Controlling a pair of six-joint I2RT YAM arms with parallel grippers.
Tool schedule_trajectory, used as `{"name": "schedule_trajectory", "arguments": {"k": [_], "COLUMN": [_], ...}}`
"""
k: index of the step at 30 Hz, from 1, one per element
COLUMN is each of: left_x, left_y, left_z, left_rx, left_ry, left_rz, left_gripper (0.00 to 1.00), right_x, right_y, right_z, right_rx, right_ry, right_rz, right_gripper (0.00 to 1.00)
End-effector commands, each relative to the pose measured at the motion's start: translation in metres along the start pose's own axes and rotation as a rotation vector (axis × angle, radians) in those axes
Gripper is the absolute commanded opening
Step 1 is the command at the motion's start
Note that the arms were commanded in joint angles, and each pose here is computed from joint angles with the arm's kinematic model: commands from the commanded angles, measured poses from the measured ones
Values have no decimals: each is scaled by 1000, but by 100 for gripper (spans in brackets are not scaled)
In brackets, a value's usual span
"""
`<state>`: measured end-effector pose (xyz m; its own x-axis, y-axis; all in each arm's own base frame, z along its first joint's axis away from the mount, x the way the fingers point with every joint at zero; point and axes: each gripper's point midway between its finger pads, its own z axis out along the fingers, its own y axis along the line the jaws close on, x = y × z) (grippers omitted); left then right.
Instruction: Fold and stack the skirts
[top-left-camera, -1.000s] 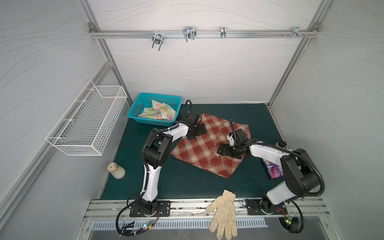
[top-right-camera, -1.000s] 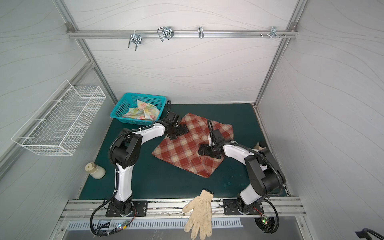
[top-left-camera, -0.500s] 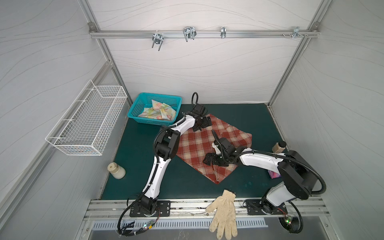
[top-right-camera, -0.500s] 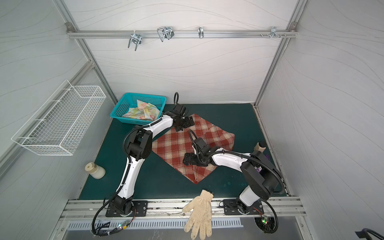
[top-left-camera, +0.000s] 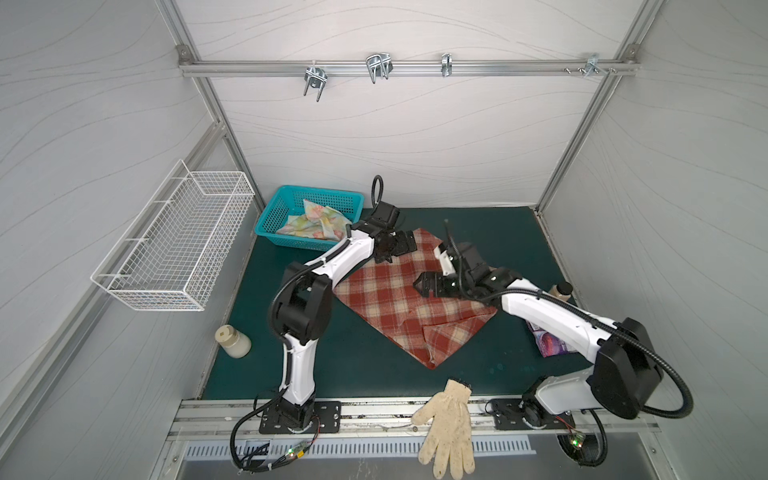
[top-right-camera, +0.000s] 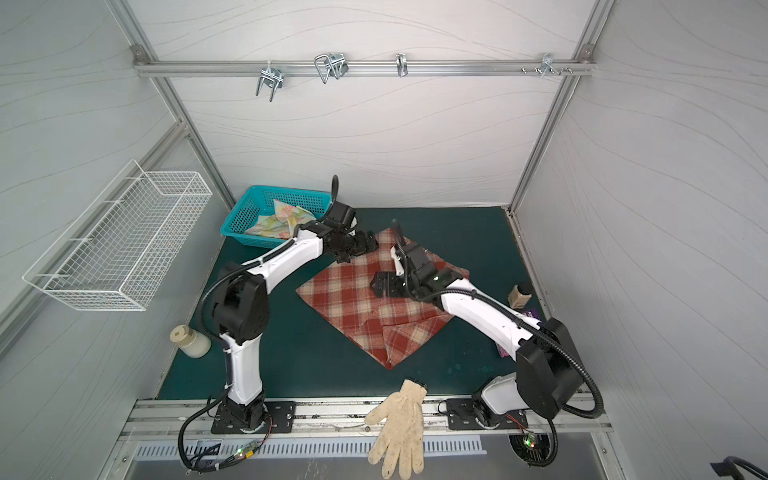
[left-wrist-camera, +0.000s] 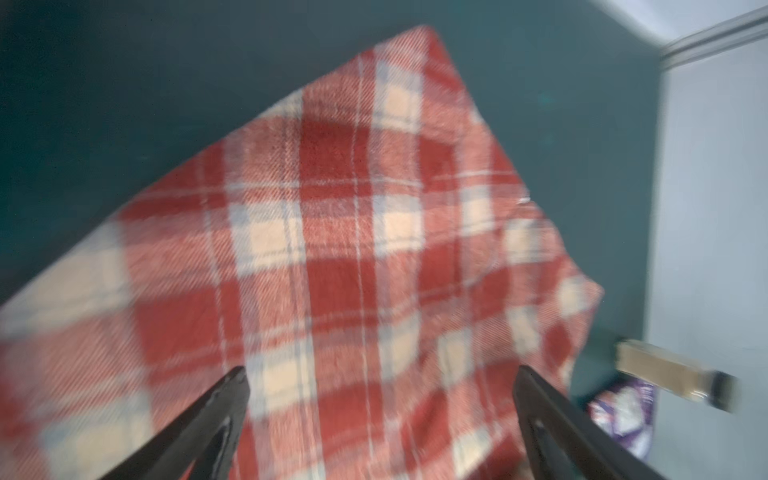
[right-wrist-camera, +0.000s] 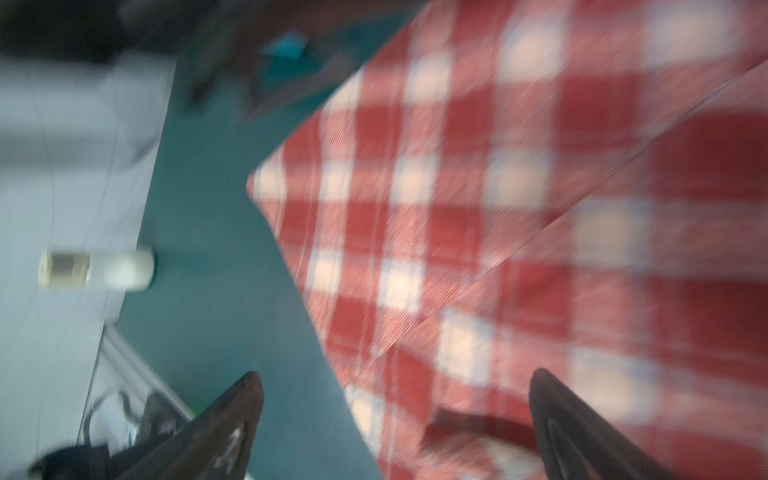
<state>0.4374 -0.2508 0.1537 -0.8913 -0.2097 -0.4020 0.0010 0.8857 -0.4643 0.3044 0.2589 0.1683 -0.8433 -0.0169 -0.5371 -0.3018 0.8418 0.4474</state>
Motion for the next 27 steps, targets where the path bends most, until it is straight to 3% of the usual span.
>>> {"name": "schedule_trajectory", "arguments": {"k": [1, 7, 12, 21, 27], "left_x": [7, 59, 90, 106, 105], "left_y": [21, 96, 145, 178, 187], "left_z": [-33, -58, -63, -41, -17], "left_rx": [-35, -113, -181, -258, -290], "left_ry": [-81, -124, -113, -68, -36], "left_rz": [-68, -226, -309, -323, -319], "left_gripper": [99, 99, 99, 99, 99], "right_x": [-15, -67, -79, -66, -61], "right_y": [-57, -139, -186, -239, -248], "right_z": [-2, 10, 30, 58, 56], "right_rx": [125, 188, 209, 271, 293], "right_ry": [42, 27, 60, 111, 101], "right_rz": [15, 184, 287, 372, 377], "right_gripper": [99, 99, 99, 99, 99]}}
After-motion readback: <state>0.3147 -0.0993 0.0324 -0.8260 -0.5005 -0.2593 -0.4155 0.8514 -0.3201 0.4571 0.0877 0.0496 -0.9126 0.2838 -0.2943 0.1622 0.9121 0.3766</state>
